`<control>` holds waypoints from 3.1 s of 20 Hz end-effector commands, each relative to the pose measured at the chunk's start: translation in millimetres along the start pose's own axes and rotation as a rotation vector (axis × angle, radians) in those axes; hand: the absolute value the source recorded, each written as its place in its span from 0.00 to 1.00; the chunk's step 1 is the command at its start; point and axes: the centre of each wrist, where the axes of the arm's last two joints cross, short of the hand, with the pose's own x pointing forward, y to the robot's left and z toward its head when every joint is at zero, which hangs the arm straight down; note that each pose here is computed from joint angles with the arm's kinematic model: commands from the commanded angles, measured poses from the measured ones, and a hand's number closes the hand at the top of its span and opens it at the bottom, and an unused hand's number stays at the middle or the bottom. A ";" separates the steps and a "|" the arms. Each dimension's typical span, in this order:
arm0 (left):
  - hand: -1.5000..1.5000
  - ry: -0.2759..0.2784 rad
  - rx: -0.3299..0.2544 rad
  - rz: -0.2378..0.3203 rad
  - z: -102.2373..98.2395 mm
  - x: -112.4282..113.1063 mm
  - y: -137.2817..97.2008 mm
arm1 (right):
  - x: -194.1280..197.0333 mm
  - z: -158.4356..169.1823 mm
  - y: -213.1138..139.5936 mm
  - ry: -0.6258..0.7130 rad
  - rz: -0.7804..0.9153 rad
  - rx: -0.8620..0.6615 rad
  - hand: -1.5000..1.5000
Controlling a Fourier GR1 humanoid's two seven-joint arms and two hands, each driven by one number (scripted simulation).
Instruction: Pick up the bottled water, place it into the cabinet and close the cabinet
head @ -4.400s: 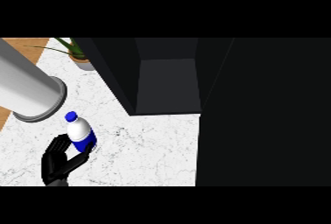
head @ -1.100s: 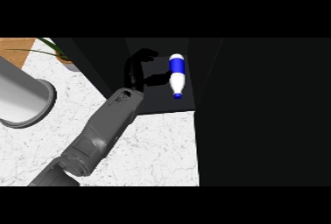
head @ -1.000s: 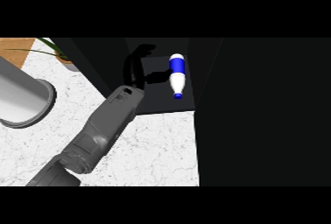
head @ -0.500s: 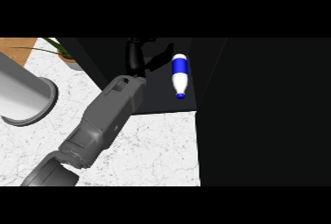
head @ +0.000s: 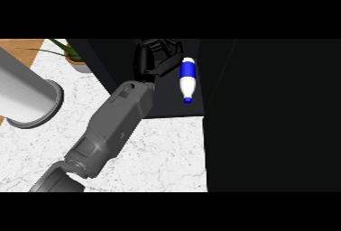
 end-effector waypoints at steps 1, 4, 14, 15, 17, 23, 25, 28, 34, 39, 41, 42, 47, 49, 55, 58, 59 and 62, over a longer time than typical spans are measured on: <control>1.00 0.009 -0.021 0.059 20.6 -11.4 1.4 | 34.9 -15.2 3.4 -0.047 0.027 0.026 0.00; 1.00 0.063 -0.136 0.166 34.0 -7.8 -9.3 | 24.5 -13.8 8.6 -0.035 0.018 0.009 0.00; 0.00 0.189 -0.331 0.457 138.1 -19.6 -14.4 | 33.7 -15.1 14.1 -0.030 0.024 -0.025 0.00; 0.00 0.199 -0.347 0.455 150.8 -18.5 -14.6 | 25.5 -10.6 13.6 -0.024 0.029 -0.040 0.00; 0.00 0.191 -0.299 0.440 181.2 -22.6 -9.1 | 28.5 -14.1 15.0 -0.025 0.057 -0.039 0.00; 0.00 0.194 -0.224 0.381 215.3 -5.8 58.8 | 33.1 -12.9 22.7 -0.025 0.063 -0.060 0.00; 0.00 0.184 -0.161 0.364 223.0 0.6 91.3 | 30.6 -10.9 16.8 0.003 0.067 -0.006 0.00; 0.00 0.172 -0.207 0.416 247.7 14.9 106.5 | 28.3 -11.8 17.9 0.043 0.053 0.149 1.00; 0.00 0.154 -0.232 0.387 266.2 20.7 151.6 | 37.4 -27.3 10.3 0.020 0.120 0.475 1.00; 0.00 0.121 -0.220 0.360 282.5 35.3 196.0 | 44.4 -36.7 12.4 -0.020 0.132 0.519 1.00; 0.00 0.128 -0.207 0.350 292.3 38.2 212.5 | 41.6 -38.5 16.1 -0.021 0.113 0.516 1.00; 0.00 0.110 -0.214 0.337 284.2 45.3 221.5 | 43.6 -39.9 19.5 -0.022 0.087 0.510 1.00; 0.00 0.110 -0.238 0.366 296.6 59.1 250.6 | 40.8 -43.9 28.4 0.055 0.024 0.516 1.00; 0.00 0.093 -0.249 0.357 285.5 67.8 256.5 | 37.2 -47.2 32.8 0.060 -0.016 0.513 1.00; 0.00 0.107 -0.281 0.369 291.8 69.9 272.6 | 19.6 -68.8 30.4 0.011 0.083 0.689 1.00; 0.00 0.107 -0.312 0.357 285.6 74.1 279.7 | 13.3 -76.2 29.9 0.043 0.108 0.737 1.00; 0.00 0.097 -0.300 0.360 284.6 72.2 281.0 | 9.5 -77.9 32.2 0.052 0.100 0.747 1.00; 0.00 0.084 -0.305 0.359 277.3 76.3 287.3 | 1.3 -85.9 31.8 0.071 0.122 0.759 1.00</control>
